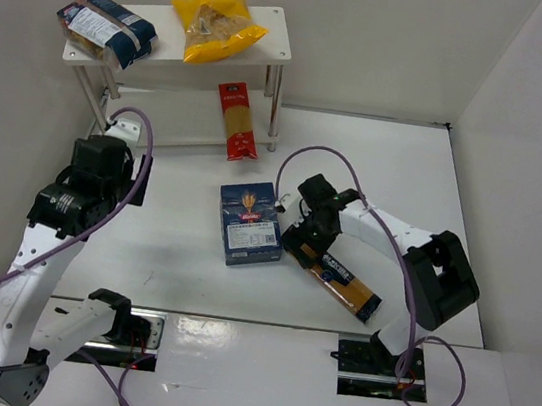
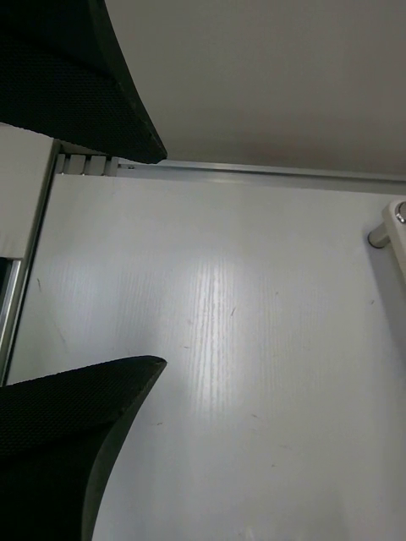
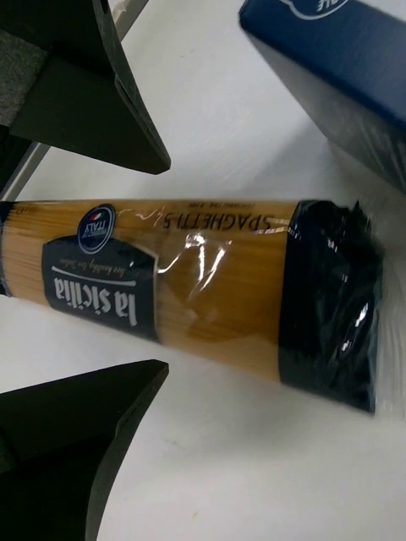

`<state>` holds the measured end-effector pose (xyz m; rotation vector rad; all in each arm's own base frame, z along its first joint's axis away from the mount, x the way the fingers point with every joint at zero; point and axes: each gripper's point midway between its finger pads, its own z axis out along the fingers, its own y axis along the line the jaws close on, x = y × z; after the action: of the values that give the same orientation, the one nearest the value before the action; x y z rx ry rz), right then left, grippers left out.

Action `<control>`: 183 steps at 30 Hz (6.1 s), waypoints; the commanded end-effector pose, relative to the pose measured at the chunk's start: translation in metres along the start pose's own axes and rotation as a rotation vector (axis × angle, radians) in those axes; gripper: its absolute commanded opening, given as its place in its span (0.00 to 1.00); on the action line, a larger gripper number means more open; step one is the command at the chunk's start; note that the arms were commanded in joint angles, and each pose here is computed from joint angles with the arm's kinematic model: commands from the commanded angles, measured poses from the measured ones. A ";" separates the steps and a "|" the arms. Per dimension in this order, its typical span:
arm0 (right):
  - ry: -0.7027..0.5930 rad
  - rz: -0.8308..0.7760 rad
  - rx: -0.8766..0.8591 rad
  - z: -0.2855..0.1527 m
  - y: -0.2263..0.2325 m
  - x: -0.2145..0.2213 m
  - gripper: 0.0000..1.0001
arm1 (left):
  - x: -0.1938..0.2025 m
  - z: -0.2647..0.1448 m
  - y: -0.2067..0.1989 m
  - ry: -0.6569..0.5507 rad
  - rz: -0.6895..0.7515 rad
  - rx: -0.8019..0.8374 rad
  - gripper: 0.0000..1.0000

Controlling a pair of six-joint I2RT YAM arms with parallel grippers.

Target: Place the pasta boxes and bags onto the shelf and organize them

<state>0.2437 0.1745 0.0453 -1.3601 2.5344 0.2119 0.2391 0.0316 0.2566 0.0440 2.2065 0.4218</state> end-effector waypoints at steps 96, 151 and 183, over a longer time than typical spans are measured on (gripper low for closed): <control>-0.205 0.348 0.305 -0.030 -0.124 0.015 0.88 | -0.023 -0.007 0.046 -0.157 -0.222 -0.019 1.00; -0.341 0.338 0.078 -0.068 -0.108 -0.057 0.00 | -0.019 -0.008 0.059 -0.153 -0.224 -0.087 1.00; -0.814 0.220 0.350 -0.236 -0.092 -0.119 0.00 | -0.005 -0.004 0.090 -0.104 -0.291 -0.249 1.00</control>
<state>0.3171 0.1388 0.2230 -0.7288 2.1820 0.2635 0.2294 0.1007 0.2780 -0.3131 2.0650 0.4576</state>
